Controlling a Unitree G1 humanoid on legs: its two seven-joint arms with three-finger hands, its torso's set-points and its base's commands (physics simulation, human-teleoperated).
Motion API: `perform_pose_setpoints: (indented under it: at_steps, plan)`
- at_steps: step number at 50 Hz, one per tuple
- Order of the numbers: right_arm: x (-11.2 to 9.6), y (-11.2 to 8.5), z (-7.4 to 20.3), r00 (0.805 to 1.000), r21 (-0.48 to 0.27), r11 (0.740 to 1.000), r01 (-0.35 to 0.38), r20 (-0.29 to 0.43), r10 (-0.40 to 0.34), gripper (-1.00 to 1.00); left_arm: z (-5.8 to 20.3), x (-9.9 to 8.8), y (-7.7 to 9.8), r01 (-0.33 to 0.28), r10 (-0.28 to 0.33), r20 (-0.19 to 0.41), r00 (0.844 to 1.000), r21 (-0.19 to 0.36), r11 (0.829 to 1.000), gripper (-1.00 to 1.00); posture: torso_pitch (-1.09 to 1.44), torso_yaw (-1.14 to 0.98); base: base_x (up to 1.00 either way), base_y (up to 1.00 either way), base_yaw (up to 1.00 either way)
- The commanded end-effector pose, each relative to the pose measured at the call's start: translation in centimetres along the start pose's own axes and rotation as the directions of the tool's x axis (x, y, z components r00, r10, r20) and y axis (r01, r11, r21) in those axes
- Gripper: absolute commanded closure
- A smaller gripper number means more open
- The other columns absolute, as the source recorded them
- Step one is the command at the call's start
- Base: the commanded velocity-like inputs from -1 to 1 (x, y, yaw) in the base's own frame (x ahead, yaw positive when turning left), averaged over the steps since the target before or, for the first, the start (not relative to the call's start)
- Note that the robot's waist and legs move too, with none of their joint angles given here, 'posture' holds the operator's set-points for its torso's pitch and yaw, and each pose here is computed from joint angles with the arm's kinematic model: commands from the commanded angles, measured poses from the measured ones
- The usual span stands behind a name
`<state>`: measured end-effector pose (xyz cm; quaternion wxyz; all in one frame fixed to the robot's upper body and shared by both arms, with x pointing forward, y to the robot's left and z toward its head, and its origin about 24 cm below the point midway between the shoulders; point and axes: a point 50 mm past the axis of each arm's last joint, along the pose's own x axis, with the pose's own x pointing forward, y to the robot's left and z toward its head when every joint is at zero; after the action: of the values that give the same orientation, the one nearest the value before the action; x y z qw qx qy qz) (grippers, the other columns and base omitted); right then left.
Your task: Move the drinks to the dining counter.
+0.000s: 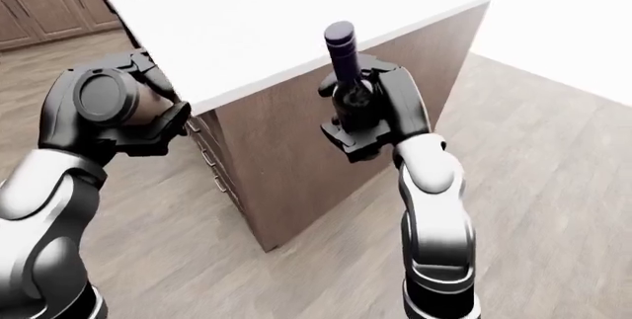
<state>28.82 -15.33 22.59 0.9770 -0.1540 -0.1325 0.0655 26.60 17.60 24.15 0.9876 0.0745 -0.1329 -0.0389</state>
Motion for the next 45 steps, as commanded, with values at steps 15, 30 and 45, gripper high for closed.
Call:
perform_pose_setpoints:
  at_steps: [15, 30, 45]
  plan:
    - [-0.1, -0.6, 1.8, 0.994, -0.034, 0.998, 0.045, 0.099, -0.041, 1.00, 1.4, -0.1, -0.5, 0.019, -0.020, 0.082, 0.996, 0.015, 1.000, 0.76, 0.00, 0.00, 0.35, 0.00, 0.00]
    - [-0.3, -0.5, 1.7, 0.994, -0.011, 0.999, 0.049, 0.099, -0.048, 1.00, 1.0, 0.1, -1.1, 0.018, -0.019, 0.078, 0.997, 0.013, 1.000, 0.76, 0.00, 0.00, 0.17, -0.04, 0.00]
    - [1.2, -2.1, 4.5, 0.990, -0.079, 0.995, 0.057, 0.133, -0.046, 1.00, 4.0, 1.3, -0.8, 0.040, -0.042, 0.130, 0.991, 0.018, 0.999, 0.76, 0.00, 0.00, 0.01, -0.15, 0.00]
